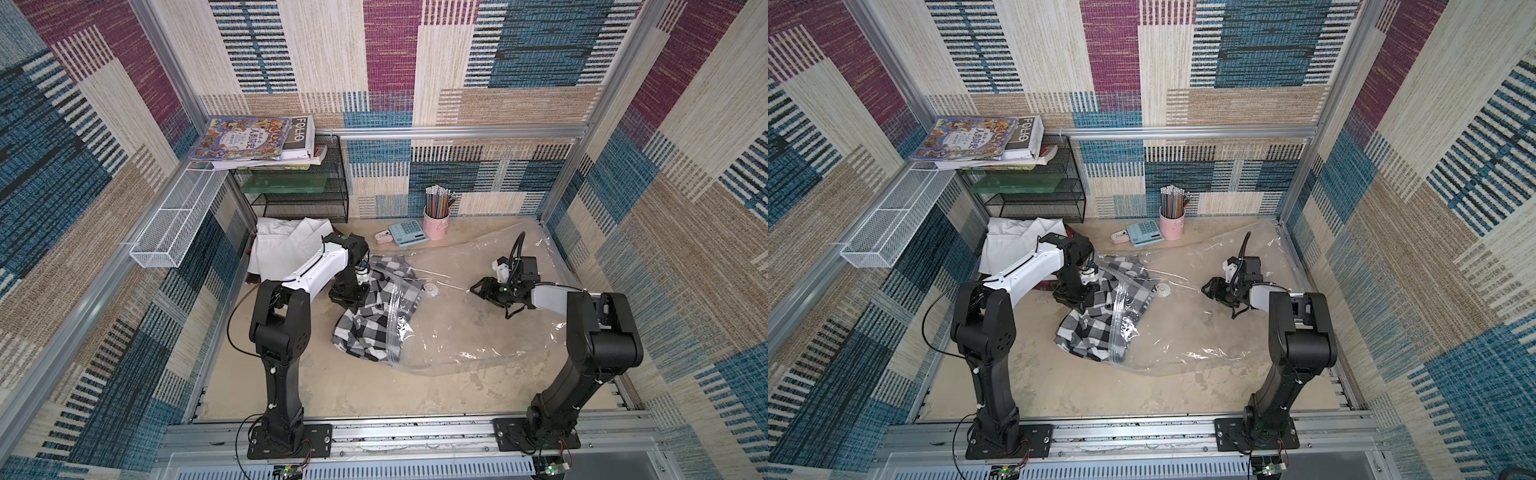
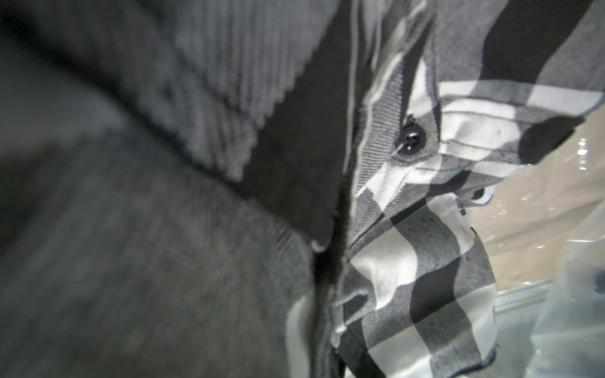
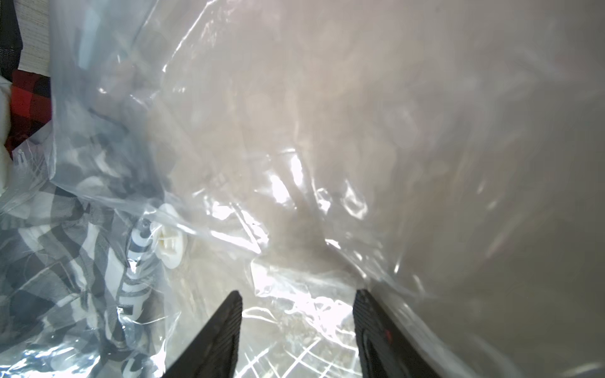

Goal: Take the shirt out of the vacuum bag
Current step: Take out the shirt from the vacuum bag.

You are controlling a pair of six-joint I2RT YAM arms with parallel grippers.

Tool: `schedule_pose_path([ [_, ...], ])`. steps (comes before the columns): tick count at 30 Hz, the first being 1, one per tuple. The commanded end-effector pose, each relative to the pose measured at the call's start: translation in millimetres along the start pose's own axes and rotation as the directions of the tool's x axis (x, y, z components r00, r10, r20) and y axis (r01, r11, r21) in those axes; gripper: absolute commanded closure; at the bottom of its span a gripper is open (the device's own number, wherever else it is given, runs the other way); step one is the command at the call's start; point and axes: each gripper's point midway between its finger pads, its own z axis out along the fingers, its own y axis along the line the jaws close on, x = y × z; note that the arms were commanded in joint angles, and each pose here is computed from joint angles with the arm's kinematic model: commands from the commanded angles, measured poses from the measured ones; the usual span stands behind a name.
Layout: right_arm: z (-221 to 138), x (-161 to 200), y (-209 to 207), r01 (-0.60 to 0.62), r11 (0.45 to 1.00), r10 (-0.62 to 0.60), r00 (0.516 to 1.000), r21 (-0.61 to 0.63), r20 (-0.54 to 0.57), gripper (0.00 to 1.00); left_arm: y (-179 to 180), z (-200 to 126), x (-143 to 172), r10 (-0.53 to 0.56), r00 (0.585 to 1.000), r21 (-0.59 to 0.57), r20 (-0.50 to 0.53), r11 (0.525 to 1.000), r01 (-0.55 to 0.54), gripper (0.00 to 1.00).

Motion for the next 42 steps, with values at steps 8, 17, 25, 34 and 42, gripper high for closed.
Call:
schedule_pose_path([
  [8, -15, 83, -74, -0.066, 0.922, 0.177, 0.948, 0.381, -0.265, 0.41, 66, -26, 7, 0.039, 0.999, -0.373, -0.029, 0.927, -0.047, 1.00],
  [17, -13, 72, -70, -0.061, 0.931, 0.166, 0.949, 0.360, -0.267, 0.41, 113, -73, -8, 0.074, 0.997, -0.659, 0.035, 0.752, -0.033, 1.00],
  [25, -11, 67, -70, -0.063, 0.935, 0.164, 0.950, 0.348, -0.268, 0.41, 136, -99, -25, 0.146, 0.983, -0.775, 0.110, 0.632, -0.007, 1.00],
  [34, -11, 60, -72, -0.080, 0.937, 0.174, 0.951, 0.339, -0.255, 0.41, 174, -117, -22, 0.098, 0.980, -0.800, 0.174, 0.595, 0.083, 1.00],
  [42, -11, 57, -75, -0.096, 0.939, 0.185, 0.951, 0.330, -0.249, 0.42, 198, -139, -21, 0.052, 0.972, -0.803, 0.231, 0.574, 0.160, 1.00],
])
